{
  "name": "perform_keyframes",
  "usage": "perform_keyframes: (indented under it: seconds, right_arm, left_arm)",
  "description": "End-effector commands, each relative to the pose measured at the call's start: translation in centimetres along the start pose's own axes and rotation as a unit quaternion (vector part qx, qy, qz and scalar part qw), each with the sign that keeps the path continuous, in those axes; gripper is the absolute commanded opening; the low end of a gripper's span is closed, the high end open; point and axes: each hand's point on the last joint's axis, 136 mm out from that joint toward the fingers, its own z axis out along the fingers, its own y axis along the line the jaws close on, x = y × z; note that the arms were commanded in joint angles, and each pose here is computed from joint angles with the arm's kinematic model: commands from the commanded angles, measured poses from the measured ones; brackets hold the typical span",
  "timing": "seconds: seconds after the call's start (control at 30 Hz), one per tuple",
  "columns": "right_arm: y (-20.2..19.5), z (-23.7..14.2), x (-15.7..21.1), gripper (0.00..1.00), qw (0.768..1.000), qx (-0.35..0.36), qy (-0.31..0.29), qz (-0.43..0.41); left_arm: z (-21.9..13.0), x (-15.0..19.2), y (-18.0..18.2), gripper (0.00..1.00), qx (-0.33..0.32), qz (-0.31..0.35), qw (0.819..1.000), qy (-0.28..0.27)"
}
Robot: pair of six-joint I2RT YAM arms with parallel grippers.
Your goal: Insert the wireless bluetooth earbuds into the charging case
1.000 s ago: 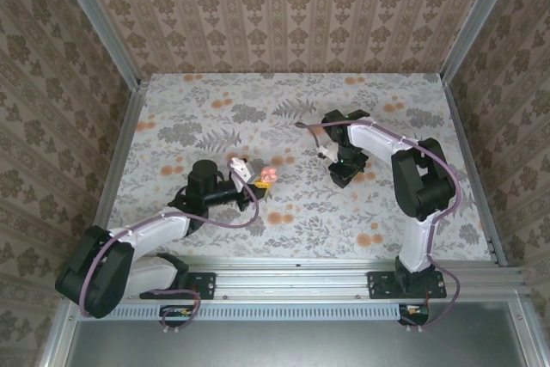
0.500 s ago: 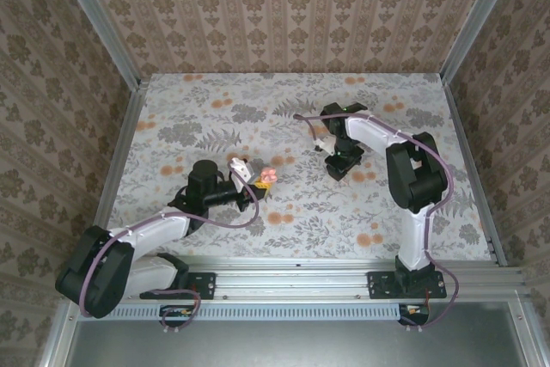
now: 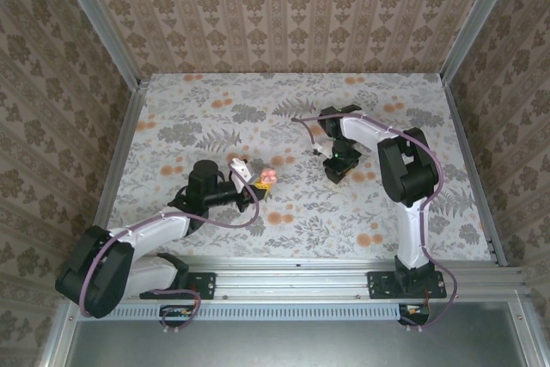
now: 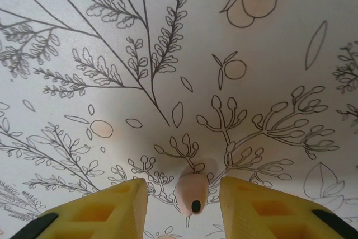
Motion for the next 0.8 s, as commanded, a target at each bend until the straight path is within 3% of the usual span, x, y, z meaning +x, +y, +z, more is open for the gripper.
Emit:
perform_keyframes:
  seconds: [0.0,0.43,0.77]
  right_arm:
    - [-0.14,0.05,0.38,0.39,1.000,-0.003,0.017,-0.007]
    - [-0.62,0.64,0.32,0.24,1.000,-0.001,0.019,0.002]
    - [-0.90,0.56,0.49,0.23,1.000,0.002,0.016,0.010]
  left_arm:
    - [0.17,-1.51,0.31,0.14,0.001,0.019,1.000,-0.013]
    - [0.18,-1.62,0.32,0.14,0.002,0.018,1.000,-0.013]
    - [0.20,-1.57,0.32,0.14,0.003,0.016,1.000,-0.009]
